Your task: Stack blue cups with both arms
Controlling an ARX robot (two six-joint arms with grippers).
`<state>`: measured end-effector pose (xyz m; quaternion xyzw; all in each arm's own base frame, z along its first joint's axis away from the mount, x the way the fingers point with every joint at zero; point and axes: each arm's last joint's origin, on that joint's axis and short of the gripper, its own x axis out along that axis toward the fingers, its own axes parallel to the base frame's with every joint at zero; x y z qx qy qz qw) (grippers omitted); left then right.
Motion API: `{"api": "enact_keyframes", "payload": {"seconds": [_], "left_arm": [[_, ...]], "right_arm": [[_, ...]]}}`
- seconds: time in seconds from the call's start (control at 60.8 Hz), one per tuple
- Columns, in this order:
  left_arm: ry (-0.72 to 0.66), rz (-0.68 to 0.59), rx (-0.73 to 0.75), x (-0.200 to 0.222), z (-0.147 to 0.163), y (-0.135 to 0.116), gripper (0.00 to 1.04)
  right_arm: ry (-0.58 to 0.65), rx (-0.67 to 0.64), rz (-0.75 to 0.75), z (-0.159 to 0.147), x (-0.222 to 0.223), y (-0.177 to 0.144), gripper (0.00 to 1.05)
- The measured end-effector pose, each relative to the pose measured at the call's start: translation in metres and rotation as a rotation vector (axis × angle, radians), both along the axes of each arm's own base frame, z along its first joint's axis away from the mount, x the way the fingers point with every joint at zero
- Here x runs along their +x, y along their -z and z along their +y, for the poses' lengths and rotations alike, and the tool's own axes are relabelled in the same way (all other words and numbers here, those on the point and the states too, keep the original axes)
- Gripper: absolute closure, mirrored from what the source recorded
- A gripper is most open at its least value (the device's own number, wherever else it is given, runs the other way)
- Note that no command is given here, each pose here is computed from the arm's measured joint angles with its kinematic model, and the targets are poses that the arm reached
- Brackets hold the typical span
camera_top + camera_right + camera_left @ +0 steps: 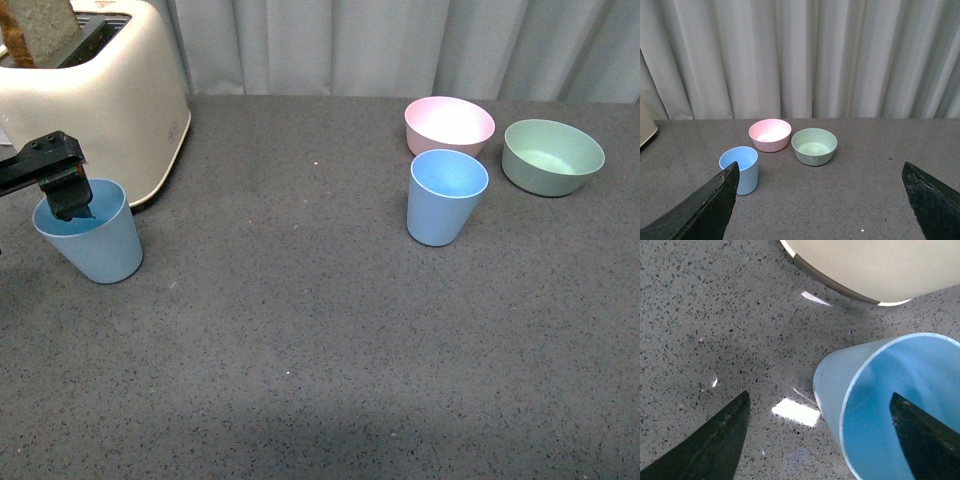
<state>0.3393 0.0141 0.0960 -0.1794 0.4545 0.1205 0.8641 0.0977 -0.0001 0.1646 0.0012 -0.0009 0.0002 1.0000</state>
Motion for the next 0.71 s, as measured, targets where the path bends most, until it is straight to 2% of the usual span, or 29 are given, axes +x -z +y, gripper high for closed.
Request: {"api": "enact_keyframes", "payload": {"seconds": [0.049,0.51,0.708], "left_arm": [[-0.001,0.016,-0.005,0.000,0.000,0.000,0.31],[0.016,0.080,-0.030,-0.001,-0.002,-0.002,1.01],[0.088,0.071,0.004,0.004,-0.027,-0.016,1.01]], "right_arm": [[0.000,0.000,0.000,0.000,0.000,0.000,0.10],[0.000,0.000,0.000,0.000,0.000,0.000,0.10],[0.000,0.000,0.000,0.000,0.000,0.000,0.10]]}}
